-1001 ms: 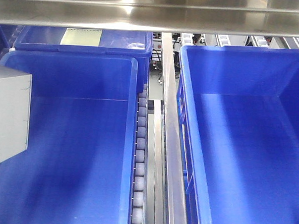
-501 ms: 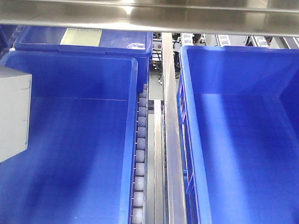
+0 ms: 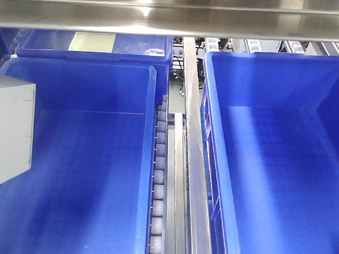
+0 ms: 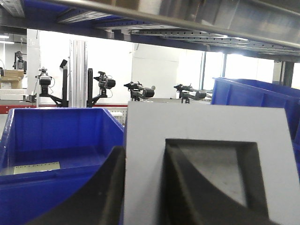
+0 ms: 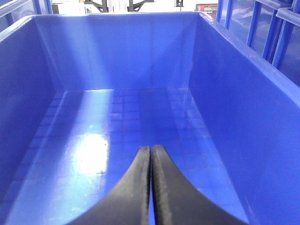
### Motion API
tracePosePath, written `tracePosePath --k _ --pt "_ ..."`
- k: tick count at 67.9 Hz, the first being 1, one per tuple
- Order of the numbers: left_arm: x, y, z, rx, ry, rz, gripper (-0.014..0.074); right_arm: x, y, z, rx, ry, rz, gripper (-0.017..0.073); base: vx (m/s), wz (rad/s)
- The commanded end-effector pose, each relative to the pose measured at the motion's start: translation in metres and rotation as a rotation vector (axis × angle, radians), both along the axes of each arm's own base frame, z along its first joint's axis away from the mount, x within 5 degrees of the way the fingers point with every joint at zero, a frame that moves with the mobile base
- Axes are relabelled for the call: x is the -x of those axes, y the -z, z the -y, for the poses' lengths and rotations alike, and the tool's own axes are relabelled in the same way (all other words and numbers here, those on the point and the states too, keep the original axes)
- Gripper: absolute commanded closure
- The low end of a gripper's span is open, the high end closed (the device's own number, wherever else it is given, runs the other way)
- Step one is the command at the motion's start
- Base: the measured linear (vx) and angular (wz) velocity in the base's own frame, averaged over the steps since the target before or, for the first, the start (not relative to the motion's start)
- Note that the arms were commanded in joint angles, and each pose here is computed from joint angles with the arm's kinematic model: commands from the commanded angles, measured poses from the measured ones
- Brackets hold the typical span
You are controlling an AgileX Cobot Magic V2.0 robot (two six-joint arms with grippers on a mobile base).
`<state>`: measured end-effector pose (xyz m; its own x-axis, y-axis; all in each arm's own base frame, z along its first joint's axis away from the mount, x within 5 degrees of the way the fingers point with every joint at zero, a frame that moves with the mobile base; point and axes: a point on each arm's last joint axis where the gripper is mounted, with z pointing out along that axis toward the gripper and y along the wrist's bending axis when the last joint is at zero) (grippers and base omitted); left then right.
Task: Sort gray base to blue bin
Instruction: 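Turn the base to face the rack with two large blue bins, then swing the left arm with the block over the blue bin farther from the left arm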
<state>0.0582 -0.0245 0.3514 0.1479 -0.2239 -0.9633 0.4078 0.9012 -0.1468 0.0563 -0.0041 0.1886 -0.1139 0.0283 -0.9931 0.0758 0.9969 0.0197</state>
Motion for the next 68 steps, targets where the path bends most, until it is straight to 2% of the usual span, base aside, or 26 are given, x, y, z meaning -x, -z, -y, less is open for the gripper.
tracePosePath --k 1,11,26,38,51,68 --pt "0.001 -0.014 -0.002 0.05 -0.008 0.061 0.059 -0.002 0.0 0.001 0.021 0.004 0.011 0.0564 0.0 0.0" --pt "-0.013 -0.006 0.005 0.013 0.004 -0.031 0.059 -0.002 0.0 0.001 0.021 0.004 0.011 0.0564 0.0 0.0" --pt "-0.046 0.008 0.019 0.042 0.021 -0.21 0.059 -0.002 0.0 0.001 0.021 0.004 0.011 0.0564 0.0 0.0" --pt "-0.069 0.009 0.041 0.014 0.094 -0.264 0.059 -0.002 0.0 0.001 0.021 0.004 0.011 0.0564 0.0 0.0" --pt "-0.09 0.009 0.082 -0.028 0.22 -0.282 0.059 -0.002 0.0 0.001 0.021 0.004 0.011 0.0564 0.0 0.0" --pt "-0.101 -0.004 0.159 -0.03 0.408 -0.235 0.059 -0.002 0.0 0.001 0.021 0.004 0.011 0.0564 0.0 0.0"
